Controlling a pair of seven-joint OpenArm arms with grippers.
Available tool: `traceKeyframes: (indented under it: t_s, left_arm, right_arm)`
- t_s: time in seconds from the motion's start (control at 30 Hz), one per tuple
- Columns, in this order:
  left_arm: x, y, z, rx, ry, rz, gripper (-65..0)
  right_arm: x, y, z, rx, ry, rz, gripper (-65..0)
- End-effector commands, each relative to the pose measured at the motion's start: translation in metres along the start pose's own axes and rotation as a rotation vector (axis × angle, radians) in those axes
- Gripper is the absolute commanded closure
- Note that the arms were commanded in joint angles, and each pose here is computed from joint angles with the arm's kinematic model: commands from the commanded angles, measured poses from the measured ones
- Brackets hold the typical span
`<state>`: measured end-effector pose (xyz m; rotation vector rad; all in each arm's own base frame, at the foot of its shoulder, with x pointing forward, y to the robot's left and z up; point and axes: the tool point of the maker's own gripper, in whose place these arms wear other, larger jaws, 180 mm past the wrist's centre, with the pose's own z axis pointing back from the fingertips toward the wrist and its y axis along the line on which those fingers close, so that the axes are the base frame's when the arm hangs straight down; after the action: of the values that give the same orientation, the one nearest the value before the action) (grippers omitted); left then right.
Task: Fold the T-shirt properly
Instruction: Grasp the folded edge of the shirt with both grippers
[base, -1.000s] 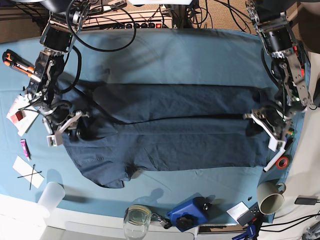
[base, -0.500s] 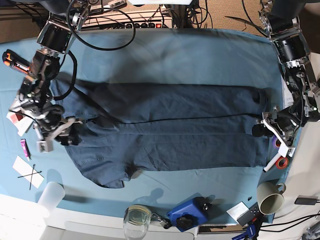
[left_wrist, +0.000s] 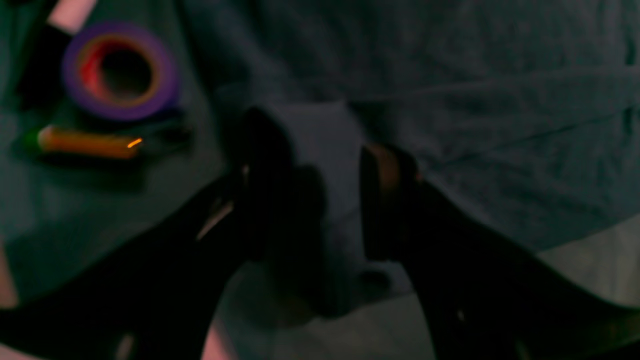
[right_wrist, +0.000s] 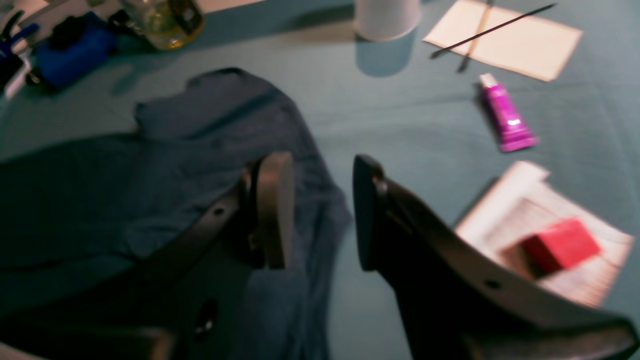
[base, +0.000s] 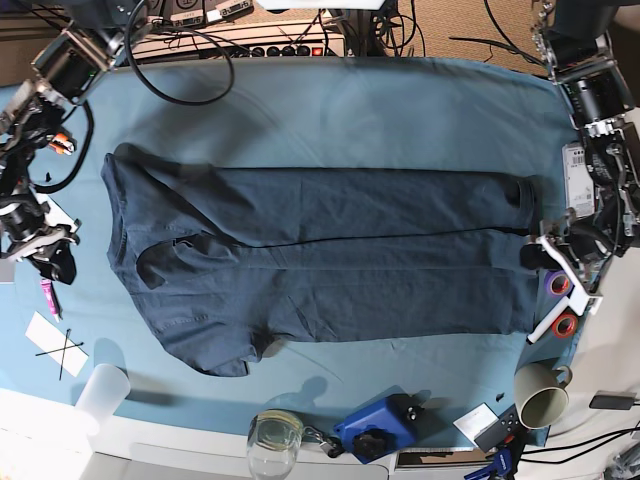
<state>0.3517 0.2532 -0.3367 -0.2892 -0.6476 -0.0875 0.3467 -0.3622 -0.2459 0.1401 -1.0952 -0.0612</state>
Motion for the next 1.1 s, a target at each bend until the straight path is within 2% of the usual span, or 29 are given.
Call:
traceKeyframes:
  t_s: [0.0,0.2,0.4,0.47,0.63,0.73,0.8,1.07]
  left_arm:
    - [0.017,0.006,0.013,0.020,-0.048,-0.020,-28.8]
    - [0.016,0.016,0.034,0.039,-0.108,0.009,-28.8]
    - [-0.016,0.022,0.057,0.066,-0.111,0.027,-28.8]
    - [-0.027,0.020,0.069,0.073,-0.114,-0.006,-28.8]
    - [-0.057,0.019,0.094,0.114,-0.095,-0.036,-28.8]
    - [-0.071,0.018,0.108,0.129,-0.087,-0.037,-28.8]
    - [-0.077,0.020,0.116,0.152,-0.083,-0.042,-28.8]
    - [-0.076,0.017,0.125,0.162,-0.096,-0.058,-28.8]
  right_arm:
    - [0.028,-0.003,0.009,0.001,-0.066,0.037,-20.7]
    - [0.040,-0.013,0.019,-0.007,-0.058,0.070,-20.7]
    - [0.030,-0.021,0.025,-0.033,-0.002,0.072,-20.7]
    - [0.022,-0.025,0.028,-0.044,0.026,0.064,-21.0]
    - [-0.013,-0.039,0.042,-0.080,0.139,0.035,-29.5]
    - [-0.042,-0.047,0.053,-0.104,0.225,0.011,-29.6]
    - [-0.057,-0.046,0.058,-0.103,0.249,-0.044,-29.6]
    - [-0.110,-0.016,0.060,0.002,0.294,-0.163,-29.6]
